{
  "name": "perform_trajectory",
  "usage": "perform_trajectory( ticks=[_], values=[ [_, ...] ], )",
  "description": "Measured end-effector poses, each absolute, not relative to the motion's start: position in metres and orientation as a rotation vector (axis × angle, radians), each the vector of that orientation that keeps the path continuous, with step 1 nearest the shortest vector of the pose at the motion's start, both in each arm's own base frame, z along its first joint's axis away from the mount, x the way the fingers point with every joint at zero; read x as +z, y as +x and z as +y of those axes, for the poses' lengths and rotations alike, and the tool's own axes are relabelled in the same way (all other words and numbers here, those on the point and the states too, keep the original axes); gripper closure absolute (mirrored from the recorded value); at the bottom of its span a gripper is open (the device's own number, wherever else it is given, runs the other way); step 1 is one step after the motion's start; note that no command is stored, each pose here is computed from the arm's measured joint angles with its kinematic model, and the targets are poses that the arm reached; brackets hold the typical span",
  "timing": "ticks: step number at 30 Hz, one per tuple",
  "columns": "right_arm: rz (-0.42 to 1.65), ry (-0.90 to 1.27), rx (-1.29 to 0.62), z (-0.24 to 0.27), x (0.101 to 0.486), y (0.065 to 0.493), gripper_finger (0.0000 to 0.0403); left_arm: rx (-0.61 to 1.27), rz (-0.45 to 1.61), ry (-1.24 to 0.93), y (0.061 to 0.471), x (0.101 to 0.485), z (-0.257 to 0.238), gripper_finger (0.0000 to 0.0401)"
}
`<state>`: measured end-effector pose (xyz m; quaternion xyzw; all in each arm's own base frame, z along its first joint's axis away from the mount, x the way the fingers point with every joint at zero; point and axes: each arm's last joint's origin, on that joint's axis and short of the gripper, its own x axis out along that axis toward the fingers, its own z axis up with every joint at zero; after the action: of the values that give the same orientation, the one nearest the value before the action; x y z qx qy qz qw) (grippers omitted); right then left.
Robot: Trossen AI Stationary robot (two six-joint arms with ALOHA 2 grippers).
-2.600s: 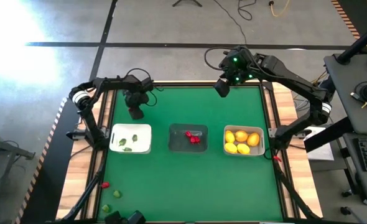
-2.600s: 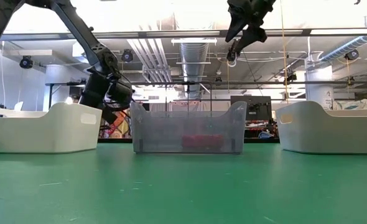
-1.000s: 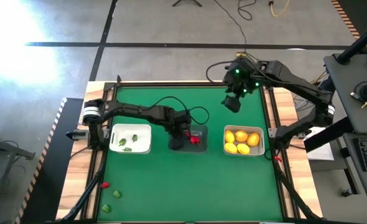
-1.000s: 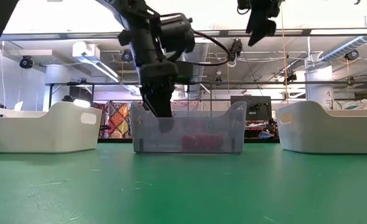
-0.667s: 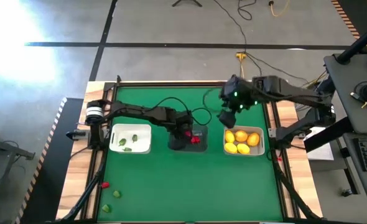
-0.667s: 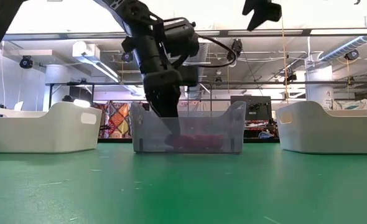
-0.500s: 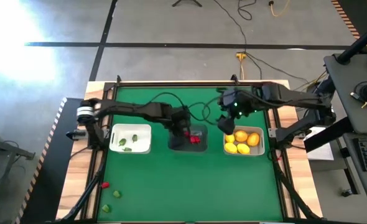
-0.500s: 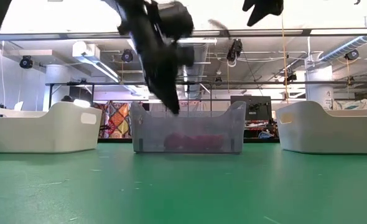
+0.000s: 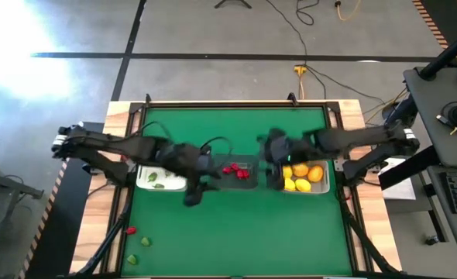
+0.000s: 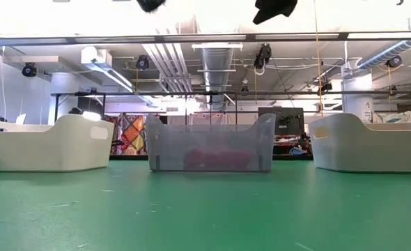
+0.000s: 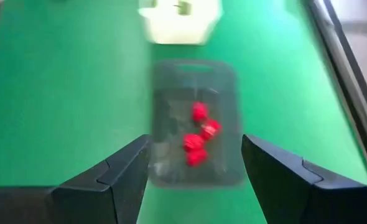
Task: Sort produce into baskets
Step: Put the green chili pepper into the white bin
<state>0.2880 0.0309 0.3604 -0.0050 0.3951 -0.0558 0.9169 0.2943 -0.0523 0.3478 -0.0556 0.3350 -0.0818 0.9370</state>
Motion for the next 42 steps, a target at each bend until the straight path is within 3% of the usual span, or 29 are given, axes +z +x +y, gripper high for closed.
perform_trajectory(
  ticks=[4,9,13,18,24,33,42],
  values=[
    [0.738,-0.137,0.02,0.061,0.331,0.296,0.0165,-0.196,0.634,-0.063,0.273,0.354,-0.08,0.0239],
    [0.713,0.014,0.046,0.092,0.313,0.289,0.017,-0.194,0.663,-0.25,0.247,0.357,-0.116,0.0239],
    [0.731,0.076,0.08,0.118,0.307,0.278,0.017,-0.17,0.892,-0.472,0.218,0.347,-0.14,0.0239],
    [0.709,0.036,0.019,0.146,0.292,0.264,0.017,0.082,1.166,-0.54,0.179,0.324,-0.165,0.0239],
    [0.666,0.015,0.052,0.166,0.275,0.252,0.017,0.199,1.297,-0.62,0.166,0.302,-0.198,0.0238],
    [0.614,0.009,0.058,0.166,0.251,0.251,0.017,0.251,1.531,-0.387,0.175,0.238,-0.229,0.0194],
    [0.588,-0.021,-0.06,0.16,0.24,0.249,0.017,-0.04,1.746,0.088,0.17,0.185,-0.245,0.0166]
  ],
)
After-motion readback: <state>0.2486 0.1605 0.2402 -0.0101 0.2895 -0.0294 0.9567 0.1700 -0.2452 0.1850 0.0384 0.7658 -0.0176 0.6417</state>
